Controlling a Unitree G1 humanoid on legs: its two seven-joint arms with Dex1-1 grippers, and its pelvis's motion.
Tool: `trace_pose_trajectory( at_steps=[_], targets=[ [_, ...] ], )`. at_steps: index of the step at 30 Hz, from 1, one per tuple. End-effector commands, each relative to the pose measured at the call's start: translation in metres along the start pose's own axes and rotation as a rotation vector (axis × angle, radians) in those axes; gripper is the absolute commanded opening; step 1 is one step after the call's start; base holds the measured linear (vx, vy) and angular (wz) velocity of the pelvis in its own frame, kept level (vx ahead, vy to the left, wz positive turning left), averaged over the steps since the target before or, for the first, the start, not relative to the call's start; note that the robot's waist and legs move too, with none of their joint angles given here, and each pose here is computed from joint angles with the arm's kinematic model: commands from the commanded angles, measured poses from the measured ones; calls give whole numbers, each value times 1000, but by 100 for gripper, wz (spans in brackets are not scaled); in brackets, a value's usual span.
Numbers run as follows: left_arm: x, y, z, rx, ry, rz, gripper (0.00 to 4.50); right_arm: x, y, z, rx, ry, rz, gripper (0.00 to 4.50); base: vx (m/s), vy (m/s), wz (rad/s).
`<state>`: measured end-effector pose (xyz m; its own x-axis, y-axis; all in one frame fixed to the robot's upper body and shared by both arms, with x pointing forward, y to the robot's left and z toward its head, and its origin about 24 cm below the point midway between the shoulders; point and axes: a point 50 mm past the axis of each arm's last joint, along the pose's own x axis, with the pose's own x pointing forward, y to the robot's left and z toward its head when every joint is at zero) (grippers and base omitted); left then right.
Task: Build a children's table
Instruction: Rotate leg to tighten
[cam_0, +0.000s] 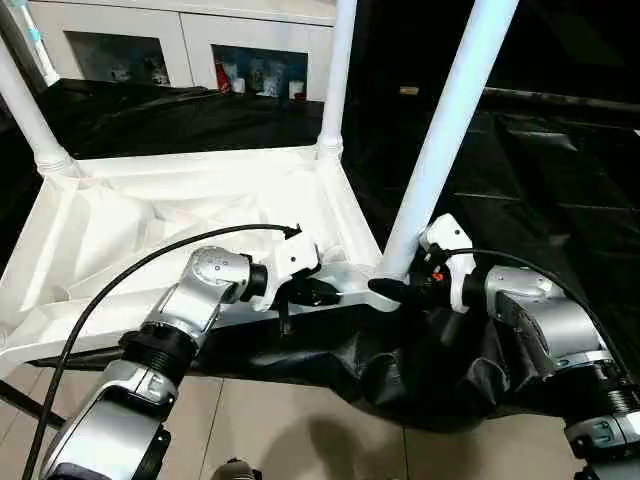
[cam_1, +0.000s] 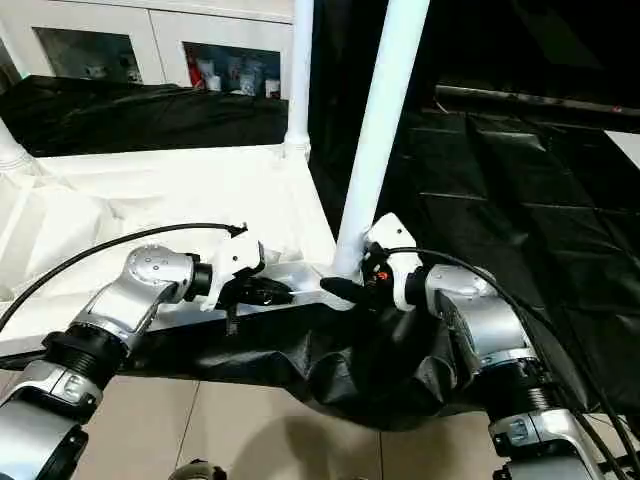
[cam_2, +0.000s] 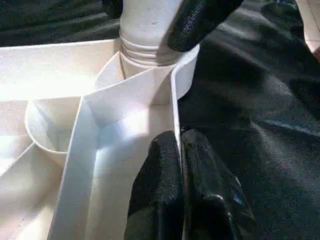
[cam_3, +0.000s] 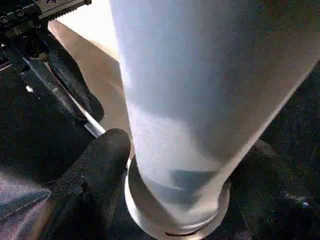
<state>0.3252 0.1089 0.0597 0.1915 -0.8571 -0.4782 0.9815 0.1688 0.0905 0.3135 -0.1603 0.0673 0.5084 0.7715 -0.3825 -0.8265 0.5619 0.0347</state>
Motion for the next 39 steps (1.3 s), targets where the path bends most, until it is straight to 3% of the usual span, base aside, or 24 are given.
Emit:
trace_pose_trajectory(
  at_steps=[1,8,12,15,18,20,22,23,27,31,32,33,38,39],
  targets=[
    [1,1,18,61,-55,-14,0,1,0,0,-13,10,-3,283,0,0,0],
    [1,2,17,60,-51,-2,0,4,0,-6,9,9,-38,233,0,0,0],
    [6,11,15,31,-30,101,0,9,-5,-11,71,-28,-160,212,0,0,0],
    [15,23,16,-9,7,248,0,21,-6,-17,182,-65,-308,207,0,0,0],
    [32,34,25,-92,30,431,0,44,0,-23,307,-69,-483,204,0,0,0],
    [44,36,31,-142,40,497,0,58,3,-22,372,-73,-553,204,0,0,0],
    [48,36,34,-144,47,518,0,64,4,-21,402,-80,-580,204,0,0,0],
    [56,36,40,-128,58,550,0,76,6,-15,458,-95,-626,204,0,0,0],
    [64,35,48,-115,46,544,0,85,8,-5,414,-97,-640,204,0,0,0],
    [64,34,48,-91,26,498,0,83,3,3,382,-131,-646,204,0,0,0],
    [63,33,48,-83,18,478,0,82,1,5,376,-150,-634,258,0,0,0],
    [61,32,46,-82,5,442,0,77,-4,9,351,-185,-614,271,0,0,0],
    [57,31,44,-56,-16,386,0,66,-12,13,277,-199,-586,306,0,0,0],
    [52,30,40,-46,-17,343,0,56,-15,13,220,-192,-520,318,0,0,0]
  ],
)
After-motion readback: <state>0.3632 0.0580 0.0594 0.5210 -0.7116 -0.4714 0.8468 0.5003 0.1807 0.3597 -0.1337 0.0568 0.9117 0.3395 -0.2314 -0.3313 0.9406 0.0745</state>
